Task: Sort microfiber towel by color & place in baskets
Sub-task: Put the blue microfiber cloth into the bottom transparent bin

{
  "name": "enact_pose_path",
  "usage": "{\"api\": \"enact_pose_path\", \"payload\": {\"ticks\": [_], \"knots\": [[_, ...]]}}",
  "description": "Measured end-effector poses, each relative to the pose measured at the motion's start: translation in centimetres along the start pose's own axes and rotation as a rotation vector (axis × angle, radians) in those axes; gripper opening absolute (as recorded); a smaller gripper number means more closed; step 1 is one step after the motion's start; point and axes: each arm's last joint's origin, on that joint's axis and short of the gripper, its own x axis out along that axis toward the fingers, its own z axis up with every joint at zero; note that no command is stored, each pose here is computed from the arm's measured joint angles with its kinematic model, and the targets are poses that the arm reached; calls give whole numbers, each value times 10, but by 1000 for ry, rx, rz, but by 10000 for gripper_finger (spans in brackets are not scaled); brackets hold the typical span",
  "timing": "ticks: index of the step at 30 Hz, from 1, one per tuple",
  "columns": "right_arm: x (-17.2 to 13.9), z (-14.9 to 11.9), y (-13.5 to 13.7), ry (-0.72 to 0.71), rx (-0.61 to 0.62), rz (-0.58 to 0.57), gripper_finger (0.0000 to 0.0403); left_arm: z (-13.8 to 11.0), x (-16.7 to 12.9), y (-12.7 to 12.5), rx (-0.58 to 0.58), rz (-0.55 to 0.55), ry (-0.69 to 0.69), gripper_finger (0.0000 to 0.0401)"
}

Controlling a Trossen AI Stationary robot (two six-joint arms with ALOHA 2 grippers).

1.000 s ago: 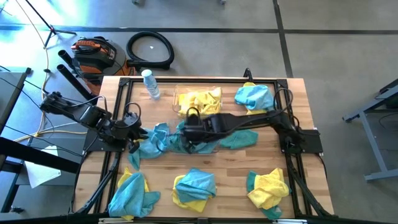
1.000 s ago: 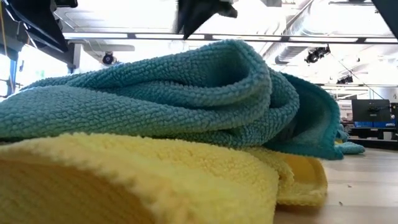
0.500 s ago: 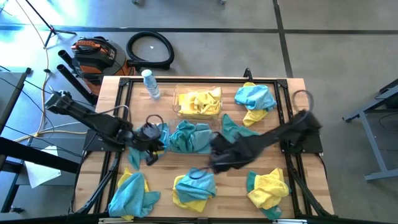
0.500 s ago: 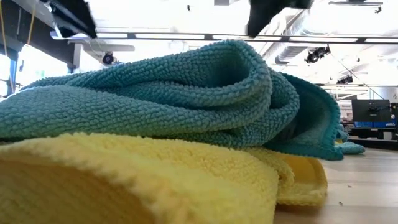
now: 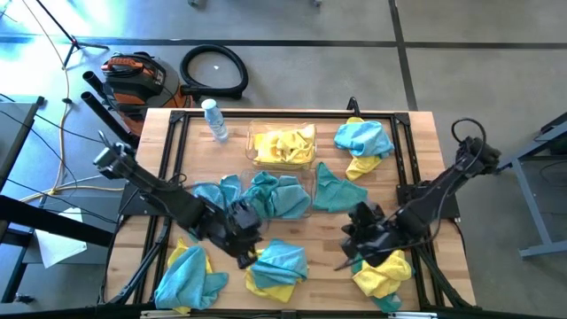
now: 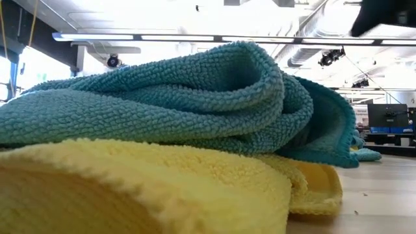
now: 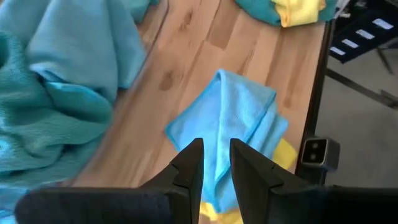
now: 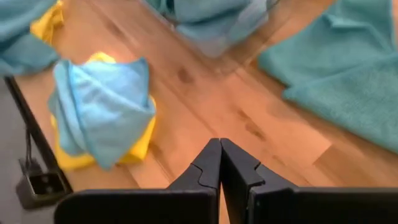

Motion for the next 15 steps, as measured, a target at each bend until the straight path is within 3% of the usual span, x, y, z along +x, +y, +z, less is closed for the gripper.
{"api": "enact_pose_path", "payload": {"ticks": [7,15], "knots": [[-2,-18,-9,22,-58,18,0,1,33,-39,-32,96,78,64],[-5,-24,-9,38,-110,26,0,-14,88,-55,-64,166,196,64]]}}
